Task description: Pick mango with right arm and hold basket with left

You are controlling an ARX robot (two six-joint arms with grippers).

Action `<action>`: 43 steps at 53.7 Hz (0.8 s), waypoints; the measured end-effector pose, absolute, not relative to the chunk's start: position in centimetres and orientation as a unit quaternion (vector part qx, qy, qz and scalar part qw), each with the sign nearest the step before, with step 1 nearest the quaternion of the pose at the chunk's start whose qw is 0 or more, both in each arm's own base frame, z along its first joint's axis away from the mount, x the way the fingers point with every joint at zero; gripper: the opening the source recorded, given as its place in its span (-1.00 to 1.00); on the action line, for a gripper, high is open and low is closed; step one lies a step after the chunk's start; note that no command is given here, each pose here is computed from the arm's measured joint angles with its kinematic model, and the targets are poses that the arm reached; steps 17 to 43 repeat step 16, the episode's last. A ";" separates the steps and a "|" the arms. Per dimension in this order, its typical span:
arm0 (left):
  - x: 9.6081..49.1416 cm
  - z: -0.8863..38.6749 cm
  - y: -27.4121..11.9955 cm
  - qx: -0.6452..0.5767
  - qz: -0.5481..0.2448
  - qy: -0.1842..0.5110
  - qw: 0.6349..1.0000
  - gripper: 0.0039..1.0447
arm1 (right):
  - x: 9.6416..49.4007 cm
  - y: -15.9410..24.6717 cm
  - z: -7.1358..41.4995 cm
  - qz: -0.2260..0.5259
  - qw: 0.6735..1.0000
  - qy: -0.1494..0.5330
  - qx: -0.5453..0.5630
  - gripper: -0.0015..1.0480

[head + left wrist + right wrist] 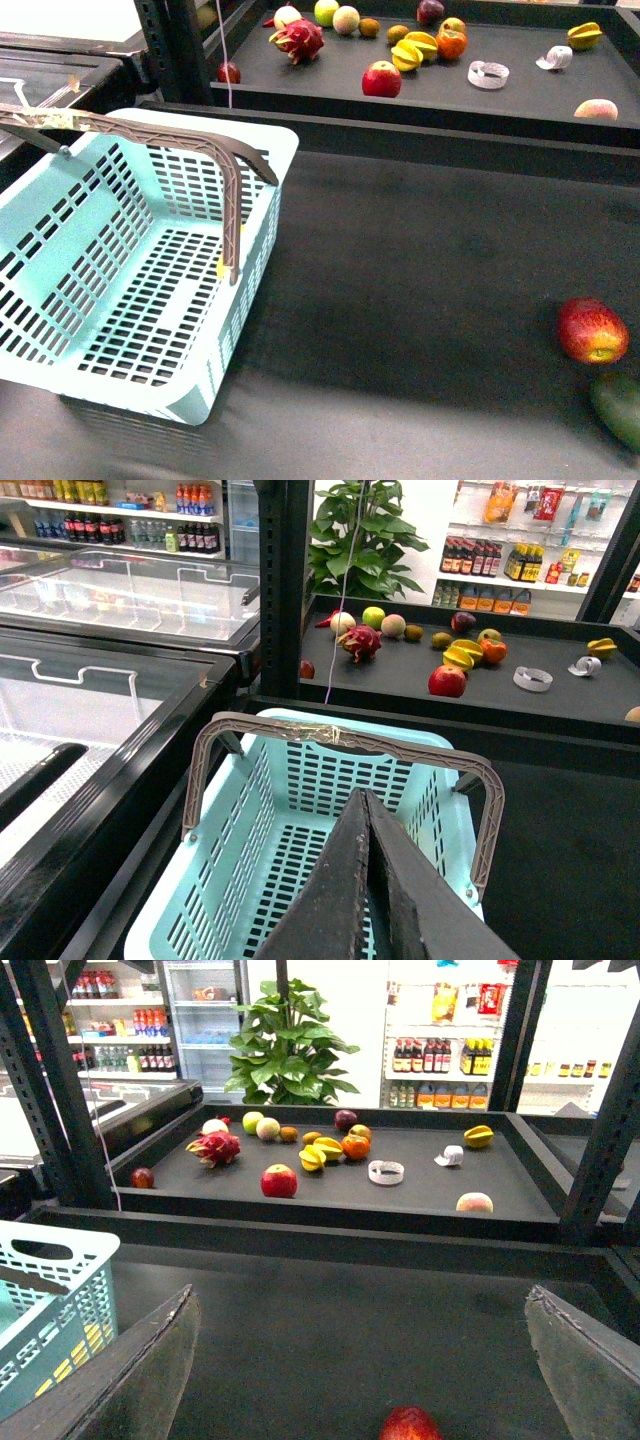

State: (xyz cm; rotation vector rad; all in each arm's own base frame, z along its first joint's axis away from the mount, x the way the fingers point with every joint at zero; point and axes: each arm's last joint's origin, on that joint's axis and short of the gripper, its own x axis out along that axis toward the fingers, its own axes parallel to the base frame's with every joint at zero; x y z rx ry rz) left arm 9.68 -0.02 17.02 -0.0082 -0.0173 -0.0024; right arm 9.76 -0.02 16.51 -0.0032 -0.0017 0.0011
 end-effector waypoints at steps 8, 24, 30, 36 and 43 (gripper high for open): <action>9.7 17.0 0.0 -0.004 -0.001 -0.009 1.000 -0.97 | 9.8 0.0 16.5 0.001 1.000 -0.001 -0.002 0.85; 9.7 17.0 0.0 -0.004 -0.001 -0.009 1.000 -0.97 | 9.8 0.0 16.5 0.001 1.000 -0.001 -0.002 0.85; 9.7 17.0 0.0 -0.004 -0.001 -0.009 1.000 -0.97 | 9.8 0.0 16.5 0.001 1.000 -0.001 -0.002 0.85; 9.7 17.0 0.0 -0.004 -0.001 -0.009 1.000 -0.97 | 9.8 0.0 16.5 0.001 1.000 -0.001 -0.002 0.85; 9.7 17.0 0.0 -0.004 -0.001 -0.009 1.000 -0.97 | 9.8 0.0 16.5 0.001 1.000 -0.001 -0.002 0.85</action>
